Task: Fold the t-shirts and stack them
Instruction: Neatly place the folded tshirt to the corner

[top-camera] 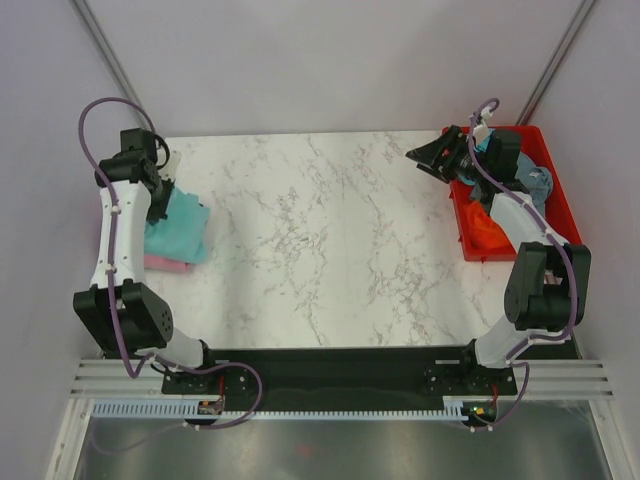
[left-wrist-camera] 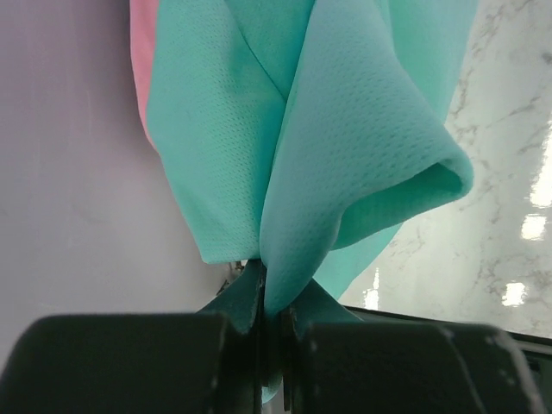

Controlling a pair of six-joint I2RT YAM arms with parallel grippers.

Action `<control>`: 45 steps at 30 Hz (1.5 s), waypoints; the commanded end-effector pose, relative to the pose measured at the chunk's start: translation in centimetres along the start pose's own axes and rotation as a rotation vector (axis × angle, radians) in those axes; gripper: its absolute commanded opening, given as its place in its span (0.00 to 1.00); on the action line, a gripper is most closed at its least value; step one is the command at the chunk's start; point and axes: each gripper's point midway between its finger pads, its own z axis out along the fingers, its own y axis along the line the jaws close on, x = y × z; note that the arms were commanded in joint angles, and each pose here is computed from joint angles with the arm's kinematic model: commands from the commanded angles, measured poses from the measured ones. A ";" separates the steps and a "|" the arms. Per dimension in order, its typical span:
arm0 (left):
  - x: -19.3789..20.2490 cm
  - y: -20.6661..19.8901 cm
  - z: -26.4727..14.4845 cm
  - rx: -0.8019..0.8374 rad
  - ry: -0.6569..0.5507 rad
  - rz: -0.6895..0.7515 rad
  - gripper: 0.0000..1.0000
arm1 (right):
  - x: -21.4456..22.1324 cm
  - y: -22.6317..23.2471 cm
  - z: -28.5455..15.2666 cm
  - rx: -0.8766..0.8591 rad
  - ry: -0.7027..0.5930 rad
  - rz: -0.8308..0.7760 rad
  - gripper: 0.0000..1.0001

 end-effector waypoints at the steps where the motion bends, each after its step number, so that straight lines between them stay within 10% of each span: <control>1: 0.4 3.2 -0.5 -0.163 -0.019 0.053 0.02 | -0.5 0.7 0.0 -0.032 -0.023 -0.026 0.80; 34: 7.2 5.2 9.6 -0.175 0.284 0.024 0.02 | 0.0 -0.1 -0.4 0.016 -0.014 -0.061 0.80; 35: 6.8 5.6 9.9 -0.176 0.286 0.019 0.02 | 0.0 -0.1 -0.4 0.019 -0.016 -0.063 0.80; 36: -0.1 13.6 9.4 -0.519 0.067 0.089 0.02 | 0.1 -0.2 -0.5 0.020 -0.013 -0.063 0.80; 45: -2.8 15.8 9.7 -0.569 0.025 0.066 0.02 | 0.6 -0.9 -0.6 0.045 -0.004 -0.078 0.80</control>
